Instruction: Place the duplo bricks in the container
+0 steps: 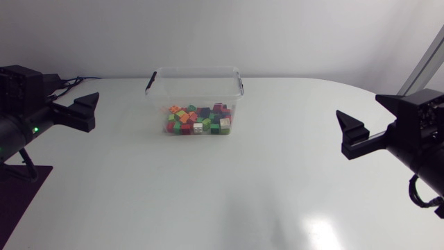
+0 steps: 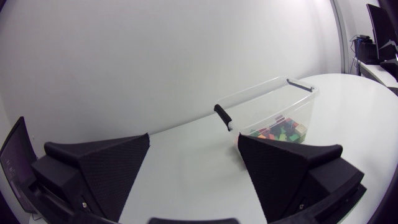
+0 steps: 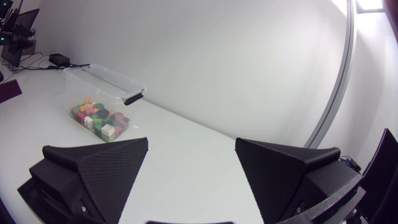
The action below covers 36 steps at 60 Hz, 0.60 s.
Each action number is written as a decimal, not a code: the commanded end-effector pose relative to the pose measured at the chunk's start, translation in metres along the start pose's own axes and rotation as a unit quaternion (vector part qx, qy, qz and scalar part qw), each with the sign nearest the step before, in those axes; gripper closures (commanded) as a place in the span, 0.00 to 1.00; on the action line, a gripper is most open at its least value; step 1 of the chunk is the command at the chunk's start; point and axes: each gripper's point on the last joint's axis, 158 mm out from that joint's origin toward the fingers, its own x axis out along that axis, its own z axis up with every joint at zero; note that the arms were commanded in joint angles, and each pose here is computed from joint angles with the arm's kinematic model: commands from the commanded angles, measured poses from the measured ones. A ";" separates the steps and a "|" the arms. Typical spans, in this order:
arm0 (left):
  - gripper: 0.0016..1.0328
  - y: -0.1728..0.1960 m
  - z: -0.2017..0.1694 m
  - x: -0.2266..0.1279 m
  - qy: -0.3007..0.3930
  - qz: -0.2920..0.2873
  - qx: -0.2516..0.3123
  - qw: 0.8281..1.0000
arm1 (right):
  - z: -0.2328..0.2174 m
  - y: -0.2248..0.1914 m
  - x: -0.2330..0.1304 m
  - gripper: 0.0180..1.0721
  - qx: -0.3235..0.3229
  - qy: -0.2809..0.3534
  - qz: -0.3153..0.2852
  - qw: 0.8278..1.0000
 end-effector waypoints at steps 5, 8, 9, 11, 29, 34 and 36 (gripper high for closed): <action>0.04 -0.004 -0.016 -0.015 0.001 0.002 -0.028 1.000 | -0.016 -0.003 -0.013 0.04 -0.010 0.008 -0.016 1.000; 0.04 -0.006 -0.018 -0.021 -0.002 0.003 -0.035 0.999 | -0.018 -0.004 -0.017 0.04 -0.010 0.008 -0.020 1.000; 0.04 -0.006 -0.019 -0.022 -0.003 0.003 -0.037 0.999 | -0.019 -0.003 -0.018 0.04 -0.010 0.008 -0.020 1.000; 0.04 -0.007 -0.020 -0.025 -0.006 0.004 -0.039 0.999 | -0.020 -0.004 -0.021 0.04 -0.012 0.008 -0.021 1.000; 0.04 -0.009 -0.044 -0.045 -0.007 0.016 -0.064 0.998 | -0.042 -0.009 -0.042 0.04 -0.004 -0.004 -0.052 0.999; 0.04 -0.010 -0.051 -0.050 -0.009 0.019 -0.074 0.997 | -0.048 -0.007 -0.044 0.04 -0.004 0.000 -0.052 0.999; 0.04 -0.011 -0.054 -0.051 -0.010 0.020 -0.082 0.996 | -0.051 -0.006 -0.045 0.04 -0.001 0.001 -0.051 0.999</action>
